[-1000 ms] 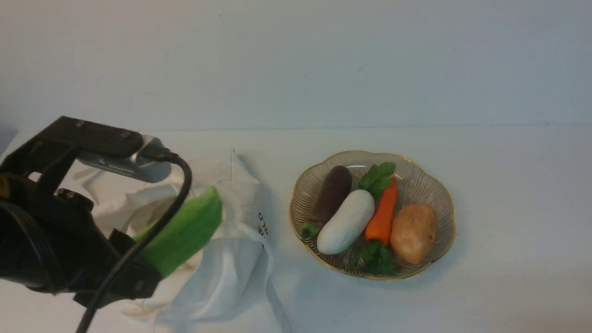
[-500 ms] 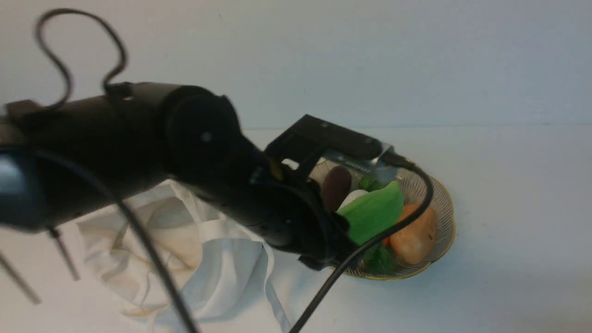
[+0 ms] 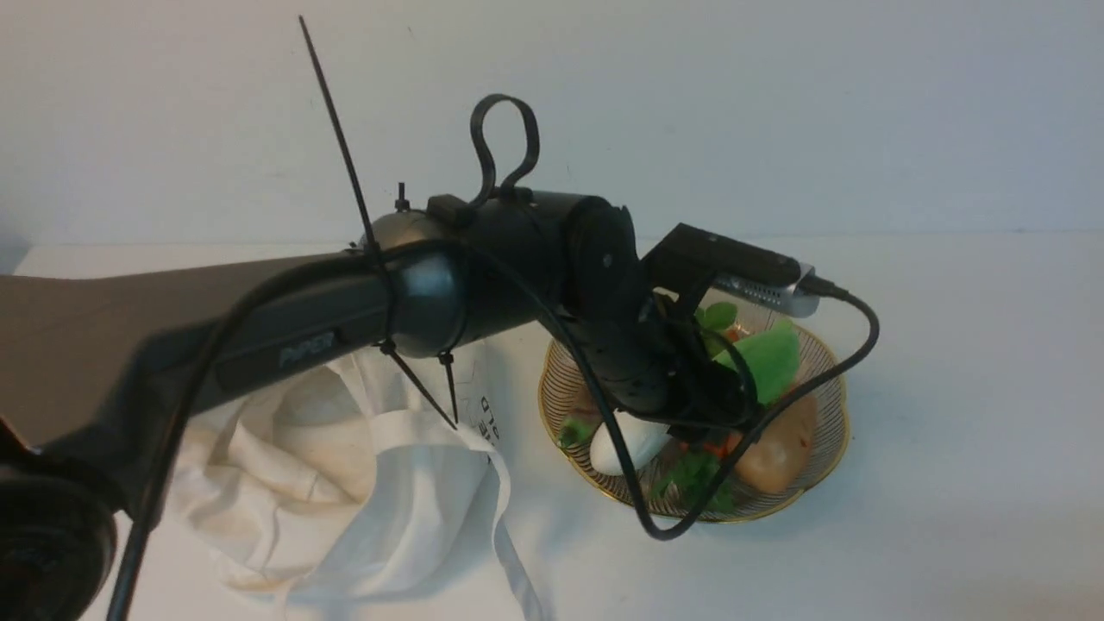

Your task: Take vegetables from cloth bag on white table place on plate.

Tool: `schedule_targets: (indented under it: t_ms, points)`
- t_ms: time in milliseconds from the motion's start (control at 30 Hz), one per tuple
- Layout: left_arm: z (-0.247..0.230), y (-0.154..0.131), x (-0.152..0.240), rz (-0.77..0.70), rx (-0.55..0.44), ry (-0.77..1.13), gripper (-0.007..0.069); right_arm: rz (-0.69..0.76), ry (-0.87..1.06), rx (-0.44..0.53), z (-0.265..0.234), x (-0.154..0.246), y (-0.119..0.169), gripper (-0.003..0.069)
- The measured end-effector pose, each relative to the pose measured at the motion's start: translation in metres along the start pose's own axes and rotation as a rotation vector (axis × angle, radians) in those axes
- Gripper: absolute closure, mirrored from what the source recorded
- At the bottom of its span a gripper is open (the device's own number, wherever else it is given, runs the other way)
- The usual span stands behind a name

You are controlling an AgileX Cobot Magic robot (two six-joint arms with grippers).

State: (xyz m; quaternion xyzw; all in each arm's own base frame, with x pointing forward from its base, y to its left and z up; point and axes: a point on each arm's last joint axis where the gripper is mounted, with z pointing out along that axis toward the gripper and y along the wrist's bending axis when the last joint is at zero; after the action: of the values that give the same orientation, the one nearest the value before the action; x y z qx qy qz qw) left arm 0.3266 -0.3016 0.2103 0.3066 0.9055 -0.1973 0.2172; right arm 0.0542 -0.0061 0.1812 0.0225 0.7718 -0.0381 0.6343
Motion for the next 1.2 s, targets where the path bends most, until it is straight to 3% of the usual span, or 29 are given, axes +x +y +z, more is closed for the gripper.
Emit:
schedule_targets:
  t_ms: [67, 133, 233, 333, 433, 567, 600, 633, 700, 833, 1000, 1200]
  points:
    - [0.000, 0.001, 0.000, -0.004, -0.005, -0.005, 0.0225, 0.000, 0.000, 0.000, 0.000, 0.000, 0.000, 0.0669]
    - [0.000, 0.001, -0.002, -0.011, -0.009, -0.014, 0.0127, 0.000, 0.000, 0.000, 0.000, 0.000, 0.000, 0.0669]
    - [-0.003, 0.003, -0.004, -0.026, -0.007, -0.007, 0.0046, 0.000, 0.000, 0.000, 0.000, 0.000, 0.000, 0.0669]
    - [-0.012, 0.008, -0.010, -0.061, -0.006, 0.023, 0.0029, 0.001, 0.000, 0.000, 0.000, 0.000, 0.000, 0.0669]
    - [-0.032, 0.017, -0.017, -0.076, -0.029, 0.052, 0.0095, 0.001, 0.000, 0.000, 0.000, 0.000, 0.000, 0.0669]
    - [-0.084, 0.025, -0.027, -0.030, -0.104, 0.039, 0.0372, 0.002, 0.000, 0.000, 0.000, 0.000, 0.000, 0.0669]
    - [-0.084, 0.025, -0.027, -0.030, -0.104, 0.039, 0.0390, 0.002, 0.000, 0.000, 0.000, 0.000, 0.000, 0.0669]
    - [-0.109, 0.024, -0.028, -0.005, -0.135, 0.018, 0.0529, 0.002, 0.000, 0.000, 0.000, 0.000, 0.000, 0.0669]
    - [-0.135, 0.021, -0.028, 0.020, -0.160, -0.011, 0.0589, 0.002, 0.000, 0.000, 0.000, 0.000, 0.000, 0.0669]
    - [-0.187, 0.011, -0.020, 0.057, -0.198, -0.093, 0.0630, 0.001, 0.000, 0.000, 0.000, 0.000, 0.000, 0.0669]
    - [-0.211, 0.009, -0.002, 0.056, -0.241, -0.119, 0.0630, 0.001, 0.000, 0.000, 0.000, 0.000, 0.000, 0.0669]
    - [-0.252, 0.006, 0.062, 0.010, -0.297, -0.222, 0.0630, 0.000, 0.000, 0.000, 0.000, 0.000, 0.000, 0.0669]
